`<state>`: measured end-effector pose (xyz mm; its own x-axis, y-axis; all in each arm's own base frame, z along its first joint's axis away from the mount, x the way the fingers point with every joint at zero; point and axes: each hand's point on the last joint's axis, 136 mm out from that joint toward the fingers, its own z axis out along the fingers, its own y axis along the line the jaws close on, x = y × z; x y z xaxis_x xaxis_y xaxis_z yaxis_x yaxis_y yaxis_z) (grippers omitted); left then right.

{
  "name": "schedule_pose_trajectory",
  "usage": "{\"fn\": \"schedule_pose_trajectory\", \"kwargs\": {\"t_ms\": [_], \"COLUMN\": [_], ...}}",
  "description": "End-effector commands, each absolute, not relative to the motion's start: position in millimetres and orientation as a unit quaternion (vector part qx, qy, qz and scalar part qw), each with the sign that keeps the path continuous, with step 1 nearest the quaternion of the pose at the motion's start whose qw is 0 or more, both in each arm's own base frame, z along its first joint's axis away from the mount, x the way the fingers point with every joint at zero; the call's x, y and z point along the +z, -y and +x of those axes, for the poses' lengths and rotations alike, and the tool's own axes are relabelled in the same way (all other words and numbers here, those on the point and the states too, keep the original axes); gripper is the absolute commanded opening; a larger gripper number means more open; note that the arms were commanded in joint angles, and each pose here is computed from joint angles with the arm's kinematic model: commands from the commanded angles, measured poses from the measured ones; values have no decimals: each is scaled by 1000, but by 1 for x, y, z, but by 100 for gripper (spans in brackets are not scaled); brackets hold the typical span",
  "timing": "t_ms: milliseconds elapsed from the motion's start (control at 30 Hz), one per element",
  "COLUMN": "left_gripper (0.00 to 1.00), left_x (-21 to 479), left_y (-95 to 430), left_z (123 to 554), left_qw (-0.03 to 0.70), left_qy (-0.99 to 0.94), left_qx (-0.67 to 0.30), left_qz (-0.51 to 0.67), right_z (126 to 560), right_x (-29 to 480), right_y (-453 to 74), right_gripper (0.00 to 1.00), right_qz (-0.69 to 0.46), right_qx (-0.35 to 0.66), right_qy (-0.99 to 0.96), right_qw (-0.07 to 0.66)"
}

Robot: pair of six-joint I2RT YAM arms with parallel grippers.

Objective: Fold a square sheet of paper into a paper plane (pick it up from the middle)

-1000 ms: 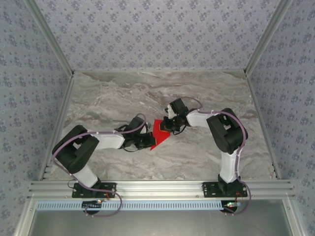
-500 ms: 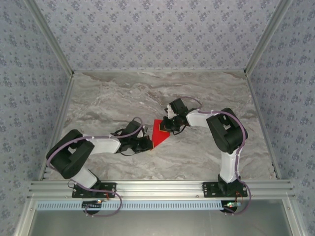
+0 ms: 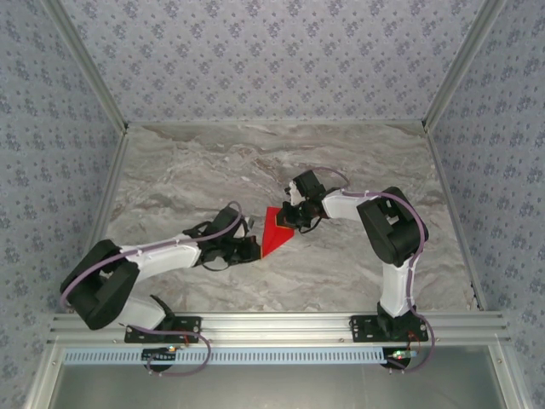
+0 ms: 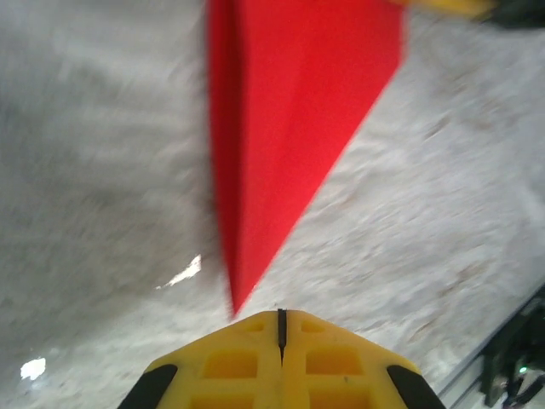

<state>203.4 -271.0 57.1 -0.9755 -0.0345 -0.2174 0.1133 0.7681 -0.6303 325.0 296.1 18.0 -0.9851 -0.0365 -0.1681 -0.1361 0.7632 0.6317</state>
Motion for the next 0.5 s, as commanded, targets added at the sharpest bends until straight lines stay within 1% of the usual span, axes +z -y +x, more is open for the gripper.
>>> {"fn": "schedule_pose_trajectory", "kwargs": {"t_ms": [0,100,200,467], "left_gripper": [1,1,0,0], "left_x": [84,75,55,17], "left_y": [284,286,288,279], "left_z": [229,239,245,229], "left_qw": [170,169,152,100], "left_qy": [-917,-926,-938,-953], "left_qx": [-361,-337,-310,-284], "left_qz": [28,22,13,-2], "right_z": [302,303,303,305], "right_x": [-42,-42,-41,-36], "right_y": [-256,-257,-258,-262], "right_gripper": [0,0,0,0], "right_qz": [-8,-8,-9,-11], "right_qx": [234,234,235,243], "right_qy": [-972,-972,-972,-970], "right_qw": [20,20,18,19]}}
